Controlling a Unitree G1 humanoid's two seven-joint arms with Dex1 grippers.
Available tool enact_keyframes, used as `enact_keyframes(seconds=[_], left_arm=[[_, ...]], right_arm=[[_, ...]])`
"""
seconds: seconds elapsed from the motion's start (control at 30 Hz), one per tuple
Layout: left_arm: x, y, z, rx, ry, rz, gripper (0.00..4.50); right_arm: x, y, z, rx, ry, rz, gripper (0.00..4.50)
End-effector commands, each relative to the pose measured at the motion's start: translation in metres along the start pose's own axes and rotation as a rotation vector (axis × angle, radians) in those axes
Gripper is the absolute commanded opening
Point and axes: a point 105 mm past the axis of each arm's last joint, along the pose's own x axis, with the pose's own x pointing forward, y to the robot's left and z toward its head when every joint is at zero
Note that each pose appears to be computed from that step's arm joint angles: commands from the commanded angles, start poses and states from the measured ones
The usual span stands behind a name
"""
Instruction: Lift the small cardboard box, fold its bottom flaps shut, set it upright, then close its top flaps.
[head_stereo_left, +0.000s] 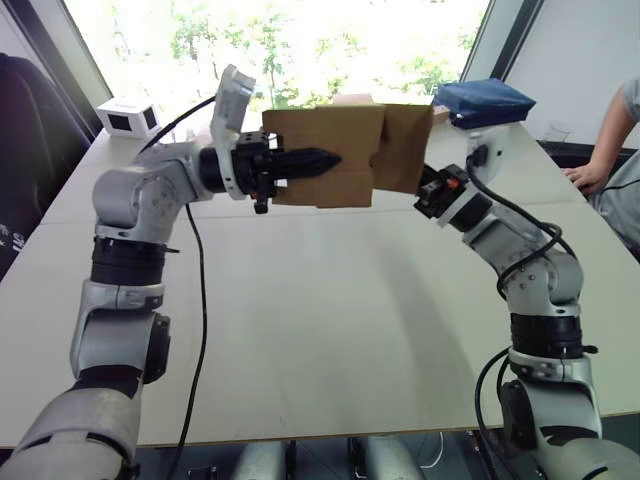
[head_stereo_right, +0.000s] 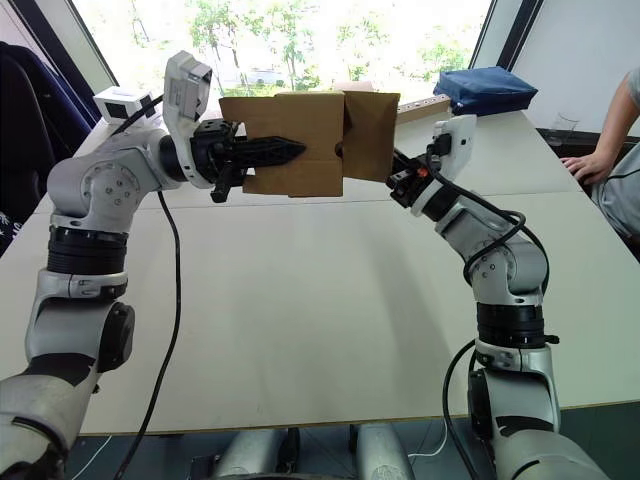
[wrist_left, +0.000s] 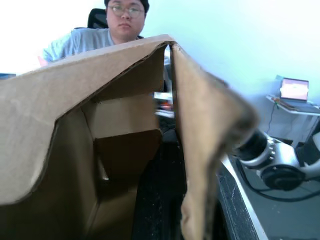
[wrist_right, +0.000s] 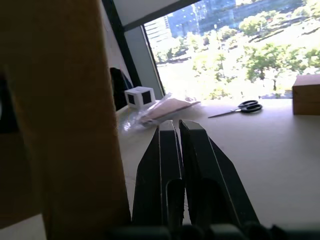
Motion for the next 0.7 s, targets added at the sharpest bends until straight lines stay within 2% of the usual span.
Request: enact_keyframes(seconds=[0.03, 0.3, 0.33, 0.37, 0.53, 0.7], left_arm=[[0.002, -0.004, 0.019, 0.061, -0.042, -0.009, 0.00], [0.002, 0.000, 0.020, 0.045, -0.065, -0.004, 0.00], [0.003, -0.001, 0.021, 0.042, -0.068, -0.008, 0.00], [0.003, -0.001, 0.021, 0.040, -0.069, -0.010, 0.00], [0.001, -0.003, 0.022, 0.024, -0.074, -0.023, 0.00], [0.002, -0.005, 0.026, 0.018, -0.085, -0.029, 0.00]], right_arm=[[-0.004, 0.025, 0.019, 0.047, -0.091, 0.092, 0.13], [-0.008, 0.032, 0.023, 0.199, -0.187, 0.093, 0.13], [-0.008, 0.031, 0.023, 0.223, -0.205, 0.086, 0.35], [-0.008, 0.030, 0.024, 0.237, -0.216, 0.083, 0.35], [-0.013, 0.033, 0.026, 0.387, -0.289, 0.138, 2.11], [-0.011, 0.040, 0.029, 0.538, -0.367, 0.206, 2.11]])
